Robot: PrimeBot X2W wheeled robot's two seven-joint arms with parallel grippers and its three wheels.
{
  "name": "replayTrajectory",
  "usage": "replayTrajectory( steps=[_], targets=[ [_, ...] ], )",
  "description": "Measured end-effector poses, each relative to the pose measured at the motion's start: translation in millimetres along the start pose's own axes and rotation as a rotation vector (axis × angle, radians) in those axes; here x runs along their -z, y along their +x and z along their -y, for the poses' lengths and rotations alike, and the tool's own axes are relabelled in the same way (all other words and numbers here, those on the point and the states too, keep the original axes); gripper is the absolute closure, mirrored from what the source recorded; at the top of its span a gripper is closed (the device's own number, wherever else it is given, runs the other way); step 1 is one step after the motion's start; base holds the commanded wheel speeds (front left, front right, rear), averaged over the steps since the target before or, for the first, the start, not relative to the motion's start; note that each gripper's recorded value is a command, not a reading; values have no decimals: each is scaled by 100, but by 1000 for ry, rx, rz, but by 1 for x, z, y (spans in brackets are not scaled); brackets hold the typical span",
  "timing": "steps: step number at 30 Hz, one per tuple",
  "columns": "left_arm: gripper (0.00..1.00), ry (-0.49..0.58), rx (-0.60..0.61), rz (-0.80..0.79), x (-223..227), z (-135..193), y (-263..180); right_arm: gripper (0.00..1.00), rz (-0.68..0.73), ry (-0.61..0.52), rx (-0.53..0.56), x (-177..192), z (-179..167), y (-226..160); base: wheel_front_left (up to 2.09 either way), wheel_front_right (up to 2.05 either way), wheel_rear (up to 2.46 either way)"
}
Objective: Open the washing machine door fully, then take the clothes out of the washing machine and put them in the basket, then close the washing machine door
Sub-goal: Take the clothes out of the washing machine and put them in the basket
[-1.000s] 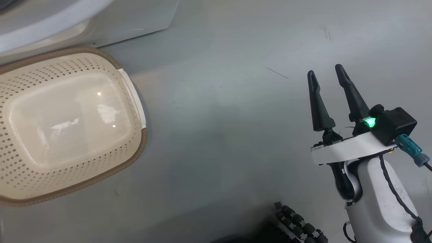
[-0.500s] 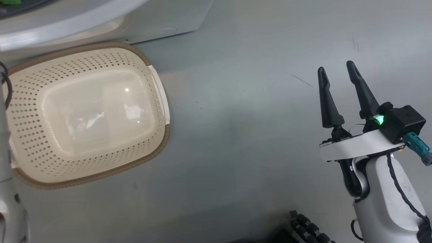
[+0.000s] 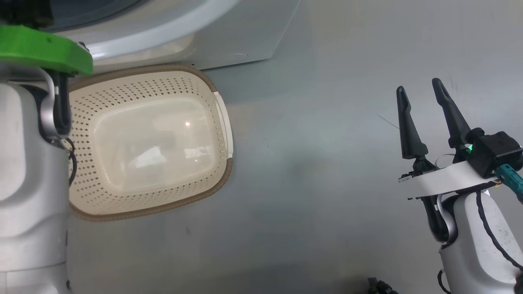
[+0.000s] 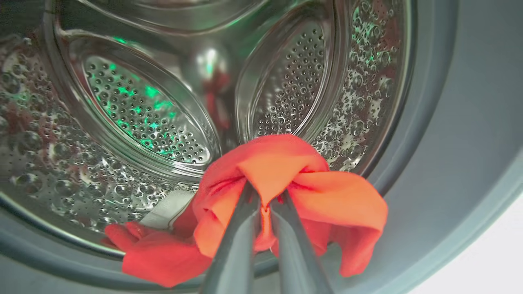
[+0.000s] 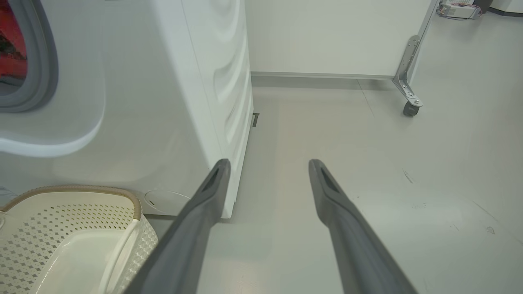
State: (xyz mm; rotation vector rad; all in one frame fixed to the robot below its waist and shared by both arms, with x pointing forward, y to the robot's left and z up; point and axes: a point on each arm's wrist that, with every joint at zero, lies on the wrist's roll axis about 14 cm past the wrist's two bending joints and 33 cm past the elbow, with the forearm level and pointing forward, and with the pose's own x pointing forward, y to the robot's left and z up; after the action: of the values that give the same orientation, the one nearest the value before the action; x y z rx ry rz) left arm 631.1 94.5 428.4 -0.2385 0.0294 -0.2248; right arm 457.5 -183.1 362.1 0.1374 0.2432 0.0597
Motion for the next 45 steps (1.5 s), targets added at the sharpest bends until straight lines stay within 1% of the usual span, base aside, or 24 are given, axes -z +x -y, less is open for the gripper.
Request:
replayTrajectory(
  steps=[3,6,13,23,30,33,35,38,41,45],
  targets=[
    [100,1,-19,37,-8,-3,-20,0,3,0,-18,-3,-6,-4,0,0,0],
    [100,-3,-30,59,-14,-2,-30,0,4,-2,-29,-4,-10,-5,0,0,0],
    [100,-12,-43,93,-32,5,-63,0,19,-2,-66,-12,-24,-12,0,0,0],
    [100,28,-36,157,-69,15,-107,0,44,-9,-124,-25,-44,-24,0,0,0],
    [100,68,-21,296,-127,27,-140,0,66,-5,-175,-35,-65,-36,0,0,0],
    [100,77,-22,341,-144,29,-153,0,75,-3,-199,-38,-74,-39,0,0,0],
    [100,78,-33,340,-144,28,-162,0,82,-3,-214,-41,-79,-41,0,0,0],
    [100,67,-59,304,-133,24,-177,0,92,1,-241,-45,-89,-42,0,0,0],
    [100,39,-70,250,-115,23,-186,0,97,3,-256,-46,-95,-43,0,0,0],
    [100,-2,-84,141,-79,21,-192,0,89,1,-267,-43,-98,-42,0,0,0]
  ],
)
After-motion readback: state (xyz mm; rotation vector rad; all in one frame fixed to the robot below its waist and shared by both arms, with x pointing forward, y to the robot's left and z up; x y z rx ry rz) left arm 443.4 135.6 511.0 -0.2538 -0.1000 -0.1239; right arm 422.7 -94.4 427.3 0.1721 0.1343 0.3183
